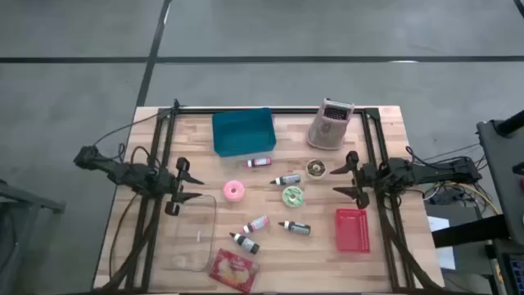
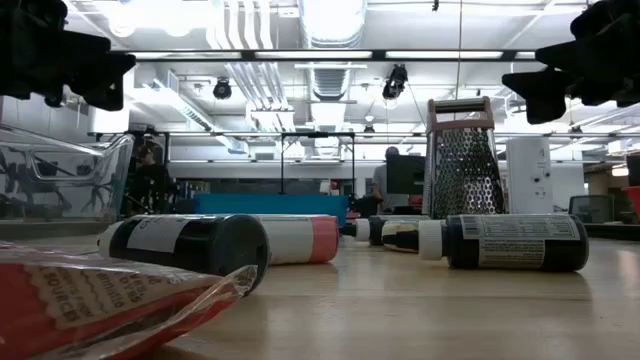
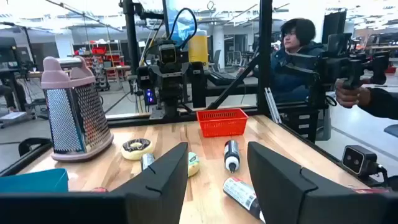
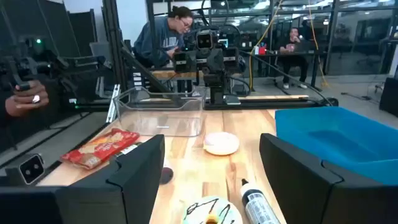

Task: Pick & Place Food Item
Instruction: Put the black donut into the red basket

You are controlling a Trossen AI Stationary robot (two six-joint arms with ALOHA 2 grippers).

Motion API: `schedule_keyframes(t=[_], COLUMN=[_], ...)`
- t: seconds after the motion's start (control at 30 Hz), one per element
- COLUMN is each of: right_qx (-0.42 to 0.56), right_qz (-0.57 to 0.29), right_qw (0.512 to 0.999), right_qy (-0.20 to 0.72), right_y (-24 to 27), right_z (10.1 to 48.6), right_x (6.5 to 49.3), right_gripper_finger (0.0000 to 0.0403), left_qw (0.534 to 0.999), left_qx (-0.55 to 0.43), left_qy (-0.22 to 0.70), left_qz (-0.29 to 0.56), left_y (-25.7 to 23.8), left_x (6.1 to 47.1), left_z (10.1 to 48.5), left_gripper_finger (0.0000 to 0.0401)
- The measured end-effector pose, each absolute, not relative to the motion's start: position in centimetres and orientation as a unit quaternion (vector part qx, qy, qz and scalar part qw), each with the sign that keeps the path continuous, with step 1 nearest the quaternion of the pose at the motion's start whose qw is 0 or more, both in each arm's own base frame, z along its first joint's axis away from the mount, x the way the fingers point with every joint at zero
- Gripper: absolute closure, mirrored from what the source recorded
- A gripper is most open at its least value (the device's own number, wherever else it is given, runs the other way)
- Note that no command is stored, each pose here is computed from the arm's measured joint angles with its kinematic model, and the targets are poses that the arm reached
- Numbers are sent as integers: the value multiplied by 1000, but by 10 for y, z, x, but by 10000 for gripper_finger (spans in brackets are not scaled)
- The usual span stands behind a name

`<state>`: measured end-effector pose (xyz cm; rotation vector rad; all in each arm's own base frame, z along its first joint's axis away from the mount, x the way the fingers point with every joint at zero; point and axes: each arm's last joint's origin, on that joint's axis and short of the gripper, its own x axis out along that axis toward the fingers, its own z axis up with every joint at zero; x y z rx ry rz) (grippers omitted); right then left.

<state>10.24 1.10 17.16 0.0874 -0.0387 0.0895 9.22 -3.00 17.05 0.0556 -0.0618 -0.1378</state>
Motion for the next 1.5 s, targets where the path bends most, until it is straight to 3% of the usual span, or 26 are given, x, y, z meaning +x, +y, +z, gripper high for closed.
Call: schedule_keyframes(t=[0.23,0.7,1.5], right_qx=[81,53,60], right_qz=[25,-9,-41], right_qw=[996,998,995], right_qy=[-26,-21,73], right_y=[10,8,9], right_z=[173,172,154], right_x=[102,103,122], right_gripper_finger=[142,142,142], left_qw=[997,997,998], left_qx=[17,23,33], left_qy=[-47,-26,9], left_qz=[-66,-67,-56], left_y=[-30,-31,-32], left_x=[92,94,99], left_z=[174,170,164], left_gripper_finger=[233,233,233])
